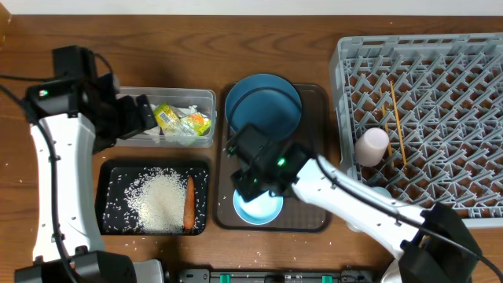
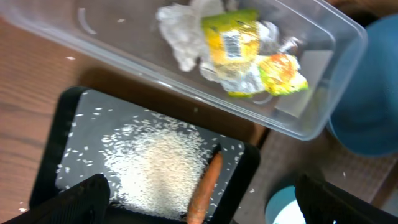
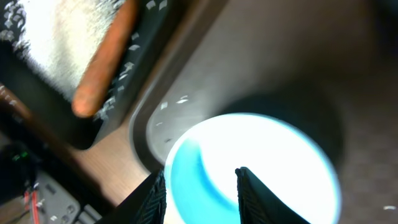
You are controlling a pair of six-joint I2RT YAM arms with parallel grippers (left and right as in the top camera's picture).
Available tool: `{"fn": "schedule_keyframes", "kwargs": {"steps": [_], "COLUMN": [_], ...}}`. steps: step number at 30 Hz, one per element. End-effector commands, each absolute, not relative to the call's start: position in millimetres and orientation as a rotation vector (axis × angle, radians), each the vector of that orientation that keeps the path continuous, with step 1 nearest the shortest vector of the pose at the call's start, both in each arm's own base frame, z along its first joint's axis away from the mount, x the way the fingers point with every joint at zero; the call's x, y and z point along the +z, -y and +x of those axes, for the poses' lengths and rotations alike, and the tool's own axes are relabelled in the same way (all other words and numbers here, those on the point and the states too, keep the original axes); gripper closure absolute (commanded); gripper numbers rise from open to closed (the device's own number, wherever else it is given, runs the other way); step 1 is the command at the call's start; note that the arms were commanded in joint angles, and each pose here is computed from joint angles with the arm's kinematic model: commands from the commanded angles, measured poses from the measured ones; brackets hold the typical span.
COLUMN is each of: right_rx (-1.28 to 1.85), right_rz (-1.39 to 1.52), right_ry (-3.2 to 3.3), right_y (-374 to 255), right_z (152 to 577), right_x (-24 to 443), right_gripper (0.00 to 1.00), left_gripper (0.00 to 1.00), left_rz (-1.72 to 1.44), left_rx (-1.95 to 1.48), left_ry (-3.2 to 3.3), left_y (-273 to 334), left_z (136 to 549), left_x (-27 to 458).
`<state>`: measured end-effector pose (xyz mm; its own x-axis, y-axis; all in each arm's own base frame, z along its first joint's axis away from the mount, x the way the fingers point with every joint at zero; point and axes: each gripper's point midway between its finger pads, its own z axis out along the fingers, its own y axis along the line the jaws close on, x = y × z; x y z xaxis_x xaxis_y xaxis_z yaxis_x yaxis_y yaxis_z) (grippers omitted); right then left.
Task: Sort waste into correct bins and load items into the dishwasher rack
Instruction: 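Move the right gripper down-left to the light-blue bowl on the tray, then grasp the rim of the light-blue bowl with the right gripper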
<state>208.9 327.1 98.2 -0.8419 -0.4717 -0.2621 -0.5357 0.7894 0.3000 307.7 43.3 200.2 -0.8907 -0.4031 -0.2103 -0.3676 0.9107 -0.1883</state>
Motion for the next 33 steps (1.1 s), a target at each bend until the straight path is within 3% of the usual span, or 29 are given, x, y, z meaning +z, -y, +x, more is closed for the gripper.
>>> {"fn": "schedule_keyframes", "kwargs": {"steps": [1,20,33], "right_rx": [0.55,0.264,0.275], "right_rz": [-0.818,-0.859,-0.799], "right_ry": [-2.816,-2.706,-2.737], "right_y": [-338.1,-341.3,-332.4], "right_z": [185.9,157.4,152.6], "right_x": [97.8,86.6,56.1], "right_gripper": [0.64,0.62,0.6], "left_gripper": [0.03,0.03,0.03], "left_rz": [-0.644,-0.655,-0.655], "left_rx": [-0.186,-0.185,-0.185], "left_ry": [-2.828,-2.825,-2.825], "left_y": [-56.1,-58.5,-58.5], "left_z": [303.6,303.1,303.1], "left_x": [197.3,197.3,197.3]}}
